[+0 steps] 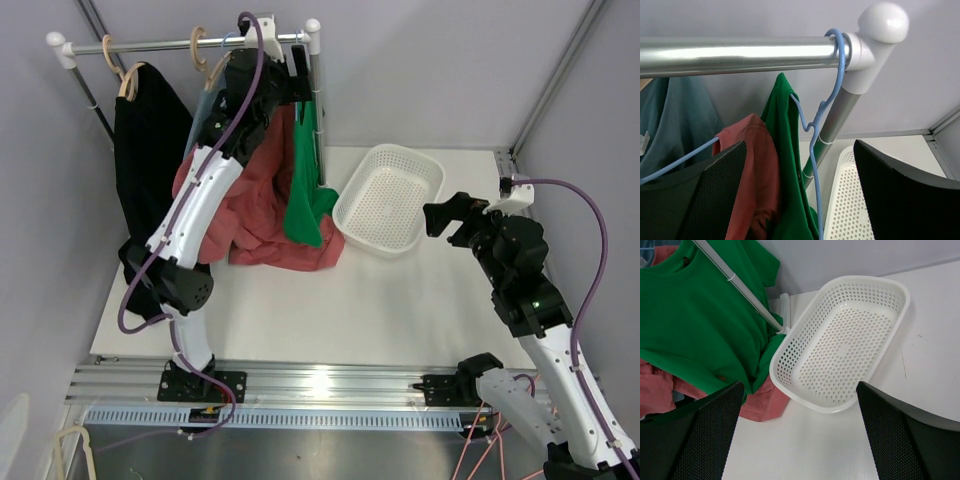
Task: Remove the t-shirt from the hanger
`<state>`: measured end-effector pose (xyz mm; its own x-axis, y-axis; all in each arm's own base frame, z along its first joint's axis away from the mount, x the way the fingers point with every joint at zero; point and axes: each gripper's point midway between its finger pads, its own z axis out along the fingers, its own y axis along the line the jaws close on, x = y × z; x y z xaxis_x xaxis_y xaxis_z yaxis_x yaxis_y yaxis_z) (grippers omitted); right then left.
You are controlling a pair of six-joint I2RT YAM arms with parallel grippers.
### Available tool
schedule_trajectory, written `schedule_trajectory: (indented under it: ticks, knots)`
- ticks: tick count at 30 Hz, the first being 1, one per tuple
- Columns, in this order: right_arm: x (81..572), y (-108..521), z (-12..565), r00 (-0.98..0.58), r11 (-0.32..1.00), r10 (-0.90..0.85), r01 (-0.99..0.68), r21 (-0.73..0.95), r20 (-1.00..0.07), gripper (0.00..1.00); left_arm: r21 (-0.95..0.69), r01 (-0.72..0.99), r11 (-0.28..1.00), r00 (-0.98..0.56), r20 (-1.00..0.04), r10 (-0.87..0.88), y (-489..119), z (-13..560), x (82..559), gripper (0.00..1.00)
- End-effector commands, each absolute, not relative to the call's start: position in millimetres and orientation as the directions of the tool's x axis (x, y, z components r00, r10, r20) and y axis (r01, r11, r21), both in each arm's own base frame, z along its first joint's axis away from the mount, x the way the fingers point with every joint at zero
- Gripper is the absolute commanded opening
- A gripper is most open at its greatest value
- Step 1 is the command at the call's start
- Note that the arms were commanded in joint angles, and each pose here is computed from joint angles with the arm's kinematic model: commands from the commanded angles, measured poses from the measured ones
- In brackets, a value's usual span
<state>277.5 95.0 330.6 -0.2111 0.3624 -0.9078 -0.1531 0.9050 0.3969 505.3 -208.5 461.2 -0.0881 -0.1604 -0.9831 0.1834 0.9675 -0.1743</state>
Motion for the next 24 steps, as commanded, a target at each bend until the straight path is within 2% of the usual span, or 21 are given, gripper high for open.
schedule_trajectory:
  ticks: [1,4,6,9,11,13,15,20,24]
  knots:
    - [272,90,357,-0.153,0.906,0.362,-0.173,0.386,-0.919,1.00,-0.160,0.168,0.973,-0.013,-0.987,-0.160,-212,475,519,0.91]
    - [272,89,361,-0.149,0.905,0.364,-0.175,0.387,-0.919,0.99,-0.161,0.168,0.973,-0.011,-0.987,-0.161,-217,468,529,0.77]
    - [271,88,361,-0.149,0.906,0.363,-0.175,0.386,-0.920,1.00,-0.150,0.163,0.975,-0.014,-0.989,-0.150,-220,460,536,0.75]
    - [271,88,361,-0.150,0.906,0.363,-0.176,0.386,-0.920,0.99,-0.127,0.150,0.980,0.018,-0.991,-0.132,-219,464,544,0.62]
    - [271,88,362,-0.149,0.905,0.365,-0.176,0.388,-0.919,1.00,-0.124,0.155,0.980,0.042,-0.990,-0.131,-218,469,549,0.36]
    - [271,89,363,-0.152,0.901,0.367,-0.185,0.391,-0.918,0.99,-0.157,0.159,0.975,0.038,-0.986,-0.165,-211,470,555,0.05]
    - [271,92,361,-0.161,0.897,0.368,-0.197,0.395,-0.916,0.99,-0.158,0.158,0.975,0.073,-0.982,-0.172,-207,483,552,0.01]
    - [272,93,355,-0.178,0.901,0.357,-0.193,0.388,-0.917,0.99,-0.164,0.156,0.974,0.199,-0.961,-0.194,-188,544,521,0.01]
    - [272,93,354,-0.180,0.902,0.352,-0.196,0.384,-0.919,1.00,-0.183,0.149,0.972,0.226,-0.950,-0.214,-176,565,500,0.01]
